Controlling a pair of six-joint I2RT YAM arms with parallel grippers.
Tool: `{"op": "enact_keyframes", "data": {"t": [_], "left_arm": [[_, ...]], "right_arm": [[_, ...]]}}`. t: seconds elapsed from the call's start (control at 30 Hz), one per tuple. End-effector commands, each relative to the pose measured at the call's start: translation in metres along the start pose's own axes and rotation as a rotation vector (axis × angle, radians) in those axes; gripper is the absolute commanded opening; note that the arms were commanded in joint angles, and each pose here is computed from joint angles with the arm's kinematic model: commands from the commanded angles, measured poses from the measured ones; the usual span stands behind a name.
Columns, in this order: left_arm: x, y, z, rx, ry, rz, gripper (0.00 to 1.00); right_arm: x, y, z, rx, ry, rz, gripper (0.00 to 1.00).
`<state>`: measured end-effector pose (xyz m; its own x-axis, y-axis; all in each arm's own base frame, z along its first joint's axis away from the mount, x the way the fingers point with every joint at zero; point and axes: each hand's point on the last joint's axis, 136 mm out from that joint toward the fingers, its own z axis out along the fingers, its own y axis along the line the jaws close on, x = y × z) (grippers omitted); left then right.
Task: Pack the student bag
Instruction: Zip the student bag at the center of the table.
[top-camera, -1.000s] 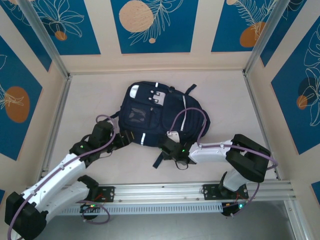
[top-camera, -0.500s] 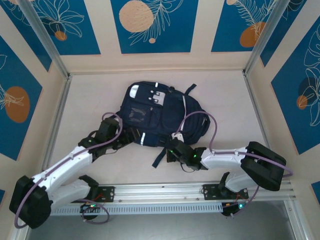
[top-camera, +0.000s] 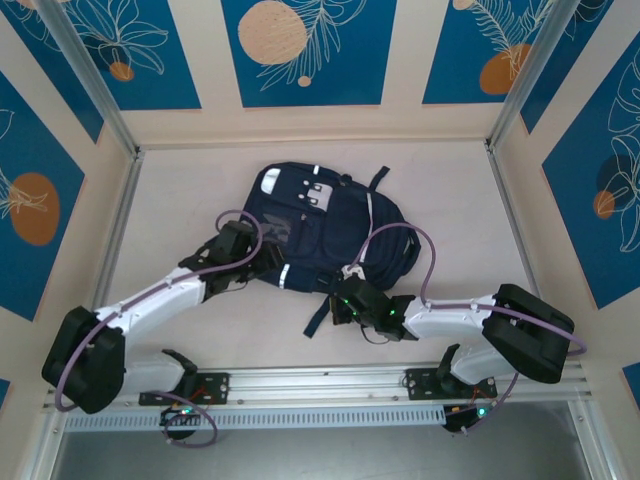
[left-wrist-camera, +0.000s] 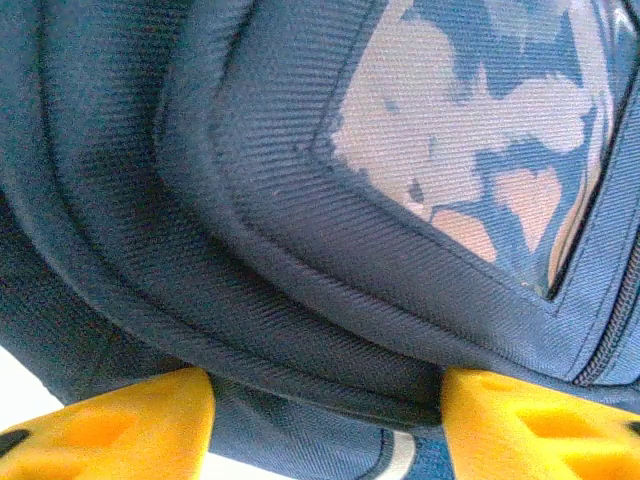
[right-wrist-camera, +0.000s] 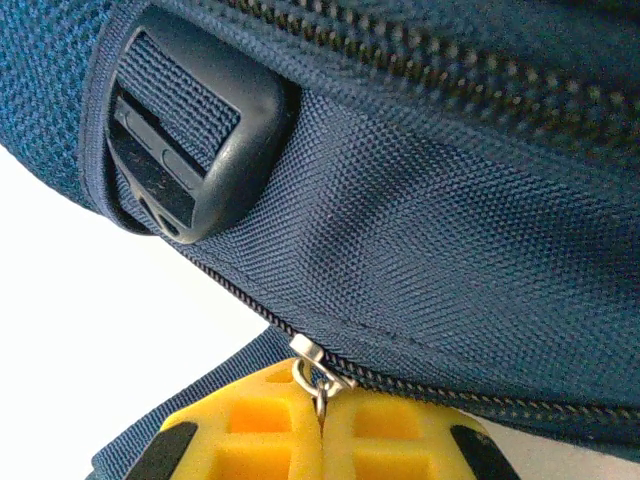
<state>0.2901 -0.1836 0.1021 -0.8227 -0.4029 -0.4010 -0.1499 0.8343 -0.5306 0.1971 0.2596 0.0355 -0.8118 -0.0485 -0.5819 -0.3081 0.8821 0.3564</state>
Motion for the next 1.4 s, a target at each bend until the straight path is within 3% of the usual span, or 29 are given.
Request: {"op": "enact_keyframes", "data": {"t": [0.0, 0.17, 0.63, 0.77, 0.87, 0.97, 1.2, 1.37], "left_arm": [[-0.025, -0.008, 0.003, -0.017, -0.095, 0.018, 0.53], [-0.02, 0.013, 0.014, -0.106, -0.085, 0.008, 0.35], [-0.033, 0.043, 0.013, -0.24, -0.121, -0.018, 0.39], [-0.033, 0.032, 0.009, -0.196, -0.104, -0.001, 0.48], [-0.012, 0.017, 0.01, -0.103, -0.014, -0.015, 0.61], [0.017, 0.004, 0.009, -0.022, 0.055, -0.048, 0.68], [0.046, -0.002, 0.009, 0.067, 0.02, -0.134, 0.72], [0.05, -0.021, 0.027, 0.081, 0.044, -0.094, 0.72]], "right_arm": [[-0.001, 0.004, -0.004, -0.03, 0.002, -0.016, 0.0], [0.0, -0.007, -0.006, 0.003, 0.017, -0.004, 0.0], [-0.001, -0.053, -0.026, 0.182, 0.029, -0.035, 0.0], [-0.001, -0.038, -0.023, 0.104, 0.035, -0.095, 0.0], [0.003, -0.019, -0.018, 0.012, 0.055, -0.121, 0.0], [0.007, -0.013, -0.013, 0.004, 0.064, -0.108, 0.0], [0.007, -0.012, -0.004, -0.014, 0.039, -0.03, 0.0], [0.004, -0.01, -0.004, -0.035, 0.031, 0.008, 0.0]]}}
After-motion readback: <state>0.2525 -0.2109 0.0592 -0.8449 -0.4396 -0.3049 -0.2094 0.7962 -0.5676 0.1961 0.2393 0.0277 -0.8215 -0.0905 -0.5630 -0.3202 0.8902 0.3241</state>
